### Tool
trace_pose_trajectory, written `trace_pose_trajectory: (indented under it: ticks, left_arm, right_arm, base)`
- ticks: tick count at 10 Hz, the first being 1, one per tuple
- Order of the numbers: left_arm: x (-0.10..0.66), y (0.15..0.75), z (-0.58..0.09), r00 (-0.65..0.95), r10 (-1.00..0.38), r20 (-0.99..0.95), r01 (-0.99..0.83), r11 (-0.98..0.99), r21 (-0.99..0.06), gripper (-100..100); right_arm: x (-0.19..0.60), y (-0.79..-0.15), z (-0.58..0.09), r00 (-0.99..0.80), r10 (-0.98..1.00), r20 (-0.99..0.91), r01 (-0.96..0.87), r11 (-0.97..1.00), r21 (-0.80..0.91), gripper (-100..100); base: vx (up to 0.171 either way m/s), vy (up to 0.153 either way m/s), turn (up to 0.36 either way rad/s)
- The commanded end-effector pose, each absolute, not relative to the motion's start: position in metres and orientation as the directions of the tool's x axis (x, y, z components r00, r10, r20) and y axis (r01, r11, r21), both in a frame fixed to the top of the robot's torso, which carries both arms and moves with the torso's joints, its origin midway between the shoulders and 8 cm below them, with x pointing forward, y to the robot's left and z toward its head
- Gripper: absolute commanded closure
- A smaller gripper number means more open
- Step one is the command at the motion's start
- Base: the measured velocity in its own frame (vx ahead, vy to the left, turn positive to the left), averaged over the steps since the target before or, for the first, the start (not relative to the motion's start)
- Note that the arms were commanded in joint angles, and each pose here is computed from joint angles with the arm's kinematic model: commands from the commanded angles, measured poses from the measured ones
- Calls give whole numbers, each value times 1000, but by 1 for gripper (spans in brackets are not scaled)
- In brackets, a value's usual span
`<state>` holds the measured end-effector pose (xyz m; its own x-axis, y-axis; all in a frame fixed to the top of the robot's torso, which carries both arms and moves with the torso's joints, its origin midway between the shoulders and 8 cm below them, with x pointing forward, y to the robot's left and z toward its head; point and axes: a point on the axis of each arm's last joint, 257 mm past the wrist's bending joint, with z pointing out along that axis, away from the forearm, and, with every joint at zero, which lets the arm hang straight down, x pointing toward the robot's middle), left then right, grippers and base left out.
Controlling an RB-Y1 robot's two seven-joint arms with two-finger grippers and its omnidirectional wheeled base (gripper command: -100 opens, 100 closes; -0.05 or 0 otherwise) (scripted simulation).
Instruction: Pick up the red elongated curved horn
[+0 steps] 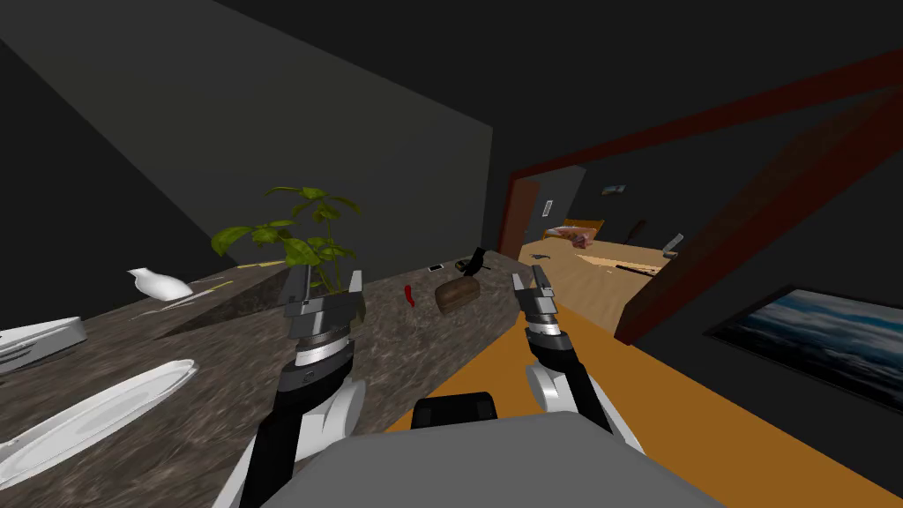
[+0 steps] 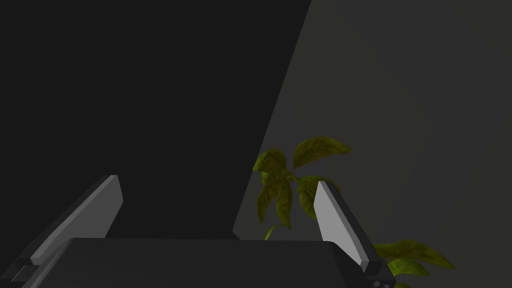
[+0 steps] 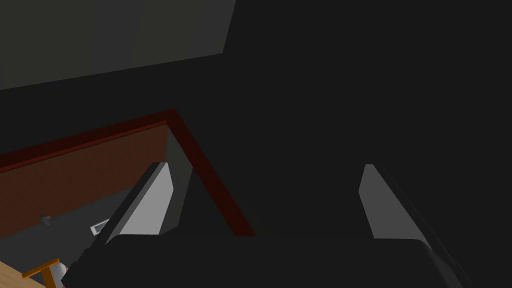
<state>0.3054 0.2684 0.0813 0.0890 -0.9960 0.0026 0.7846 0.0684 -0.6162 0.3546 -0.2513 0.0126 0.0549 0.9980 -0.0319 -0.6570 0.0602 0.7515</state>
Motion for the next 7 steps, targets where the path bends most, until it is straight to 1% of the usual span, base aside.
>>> trace_pose_trajectory:
  ticks: [1, 3, 6, 7]
  left_arm:
    - [308, 266, 76, 74, -997, -24, 770, 73, -634, -100]
    - [313, 267, 62, 53, -997, -61, 738, 80, -670, -100]
    - [321, 275, 32, 26, -995, -100, 658, 92, -747, -100]
    - [321, 274, 32, 21, -994, -108, 657, 95, -748, -100]
  right_arm:
    - [355, -251, 13, 55, 998, -32, -657, 60, 751, 0]
    - [355, -251, 13, 55, 998, -32, -657, 60, 751, 0]
    - [355, -251, 13, 55, 998, -32, -657, 60, 751, 0]
    - [355, -251, 13, 55, 998, -32, -657, 60, 751, 0]
  base:
    - [1, 5, -90]
    - [-2, 20, -161]
    - [-9, 37, -251]
    - [-7, 29, -98]
